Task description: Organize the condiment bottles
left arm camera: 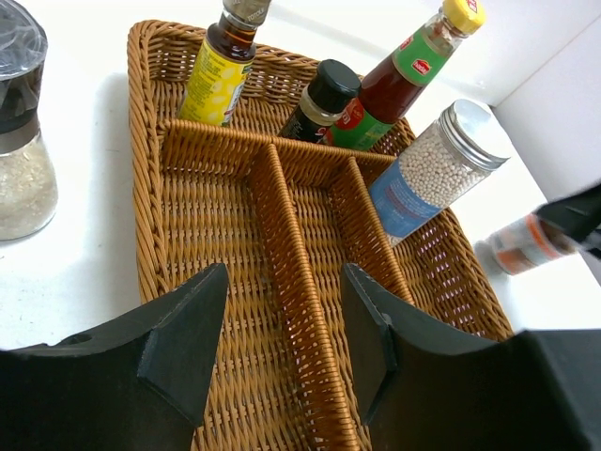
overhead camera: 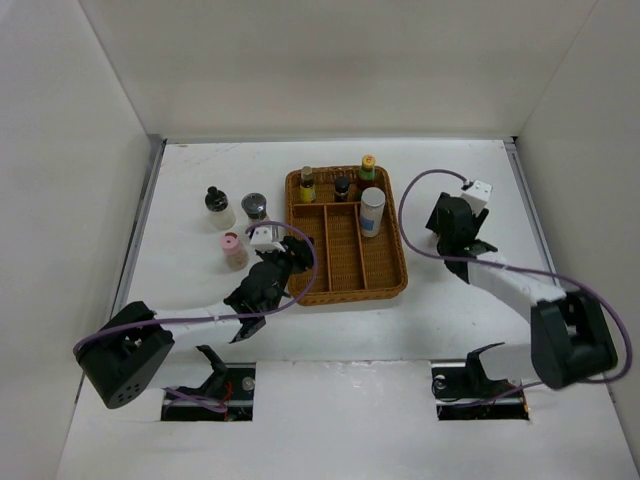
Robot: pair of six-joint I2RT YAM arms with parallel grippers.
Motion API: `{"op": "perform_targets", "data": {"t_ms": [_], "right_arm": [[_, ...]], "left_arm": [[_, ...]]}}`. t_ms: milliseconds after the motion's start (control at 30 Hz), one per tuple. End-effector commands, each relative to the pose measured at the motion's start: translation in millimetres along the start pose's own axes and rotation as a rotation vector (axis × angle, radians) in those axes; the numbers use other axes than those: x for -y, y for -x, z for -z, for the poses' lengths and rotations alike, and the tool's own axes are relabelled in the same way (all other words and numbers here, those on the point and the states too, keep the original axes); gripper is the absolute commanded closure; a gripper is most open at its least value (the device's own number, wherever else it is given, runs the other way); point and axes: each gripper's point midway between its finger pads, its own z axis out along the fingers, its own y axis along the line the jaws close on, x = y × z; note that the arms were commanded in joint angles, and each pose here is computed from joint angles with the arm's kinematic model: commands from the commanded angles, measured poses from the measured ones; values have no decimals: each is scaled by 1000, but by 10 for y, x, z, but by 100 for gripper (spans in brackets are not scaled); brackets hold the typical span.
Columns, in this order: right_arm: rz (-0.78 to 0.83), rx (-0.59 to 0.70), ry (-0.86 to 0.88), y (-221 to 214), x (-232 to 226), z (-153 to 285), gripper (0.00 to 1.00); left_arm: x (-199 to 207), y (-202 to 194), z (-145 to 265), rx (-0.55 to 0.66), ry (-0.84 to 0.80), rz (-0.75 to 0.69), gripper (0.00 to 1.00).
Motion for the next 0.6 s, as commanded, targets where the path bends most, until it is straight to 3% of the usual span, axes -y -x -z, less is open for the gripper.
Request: {"op": "perform_targets", "data": {"t_ms": [0, 167, 333, 567], "right_arm": [[-143, 236, 130, 811, -263, 628, 51], [-132, 251, 258, 811, -326, 1232, 51], [-91, 219, 491, 620, -857, 1798, 51], [-15, 193, 610, 279, -1312, 1893, 51]], "left_arm": [[207, 235, -26, 67, -54, 55, 51], [252, 177, -43, 50, -63, 46, 51], [257, 203, -52, 55, -59, 41, 51], [291, 435, -41, 89, -52, 64, 50]]}}
